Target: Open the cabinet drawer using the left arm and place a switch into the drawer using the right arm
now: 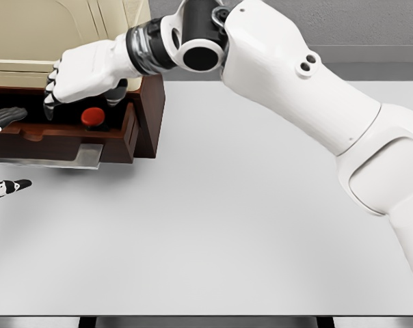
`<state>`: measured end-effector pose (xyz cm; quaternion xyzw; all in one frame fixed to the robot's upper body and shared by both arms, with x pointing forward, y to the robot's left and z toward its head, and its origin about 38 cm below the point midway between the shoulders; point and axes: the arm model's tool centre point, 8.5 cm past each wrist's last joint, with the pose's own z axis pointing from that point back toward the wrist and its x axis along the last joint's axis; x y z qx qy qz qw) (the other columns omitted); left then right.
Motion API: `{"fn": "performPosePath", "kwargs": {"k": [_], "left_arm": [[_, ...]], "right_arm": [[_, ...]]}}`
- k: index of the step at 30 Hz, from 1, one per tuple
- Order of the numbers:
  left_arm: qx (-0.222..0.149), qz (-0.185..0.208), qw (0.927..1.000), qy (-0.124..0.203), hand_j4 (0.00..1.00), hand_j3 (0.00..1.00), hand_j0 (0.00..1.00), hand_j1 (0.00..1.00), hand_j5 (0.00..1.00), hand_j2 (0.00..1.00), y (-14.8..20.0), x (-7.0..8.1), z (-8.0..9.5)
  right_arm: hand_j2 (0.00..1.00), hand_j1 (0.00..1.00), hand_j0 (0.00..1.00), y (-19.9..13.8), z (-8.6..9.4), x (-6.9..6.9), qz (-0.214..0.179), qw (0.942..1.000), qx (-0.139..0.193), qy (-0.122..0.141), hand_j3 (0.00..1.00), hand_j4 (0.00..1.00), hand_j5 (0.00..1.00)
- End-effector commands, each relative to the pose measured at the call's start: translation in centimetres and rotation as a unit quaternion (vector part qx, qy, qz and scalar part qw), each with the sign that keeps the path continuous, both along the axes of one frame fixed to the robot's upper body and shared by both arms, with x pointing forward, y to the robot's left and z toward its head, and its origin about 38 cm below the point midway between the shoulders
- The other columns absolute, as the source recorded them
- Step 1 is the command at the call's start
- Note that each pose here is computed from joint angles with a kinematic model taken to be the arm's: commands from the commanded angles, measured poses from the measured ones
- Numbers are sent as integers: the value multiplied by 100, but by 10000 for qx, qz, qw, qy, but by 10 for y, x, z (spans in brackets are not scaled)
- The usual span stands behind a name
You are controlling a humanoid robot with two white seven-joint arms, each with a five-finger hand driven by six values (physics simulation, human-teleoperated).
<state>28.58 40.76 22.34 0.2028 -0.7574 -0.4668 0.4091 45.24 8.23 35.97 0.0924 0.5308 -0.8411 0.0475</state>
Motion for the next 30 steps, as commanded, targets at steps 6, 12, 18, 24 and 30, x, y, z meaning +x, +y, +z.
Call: {"fn": "performPosePath", "kwargs": {"k": [6, 12, 18, 24, 30], "left_arm": [[-34, 4, 10000, -6, 100, 100, 100, 100, 100, 100, 1, 0, 1], [-57, -33, 10000, 12, 100, 100, 100, 100, 100, 100, -2, 0, -1], [-138, -404, 9990, -86, 100, 100, 100, 100, 100, 100, -26, 17, 3], [-219, -431, 9988, -120, 100, 100, 100, 100, 100, 100, -30, 19, 2], [-226, -439, 9987, -153, 100, 100, 100, 100, 100, 100, -31, 20, 4]], "right_arm": [[100, 100, 100, -85, 20, -42, 406, 9968, 142, -675, 100, 100, 100], [100, 100, 100, -273, 18, -45, -1147, 9890, 567, -737, 100, 100, 100], [100, 100, 100, -369, -26, -53, -2335, 9706, 566, -156, 100, 100, 100], [100, 100, 100, -420, -39, -45, -3090, 9484, 707, 61, 100, 100, 100], [100, 100, 100, -416, -49, -47, -3046, 9497, 708, 178, 100, 100, 100]]}}
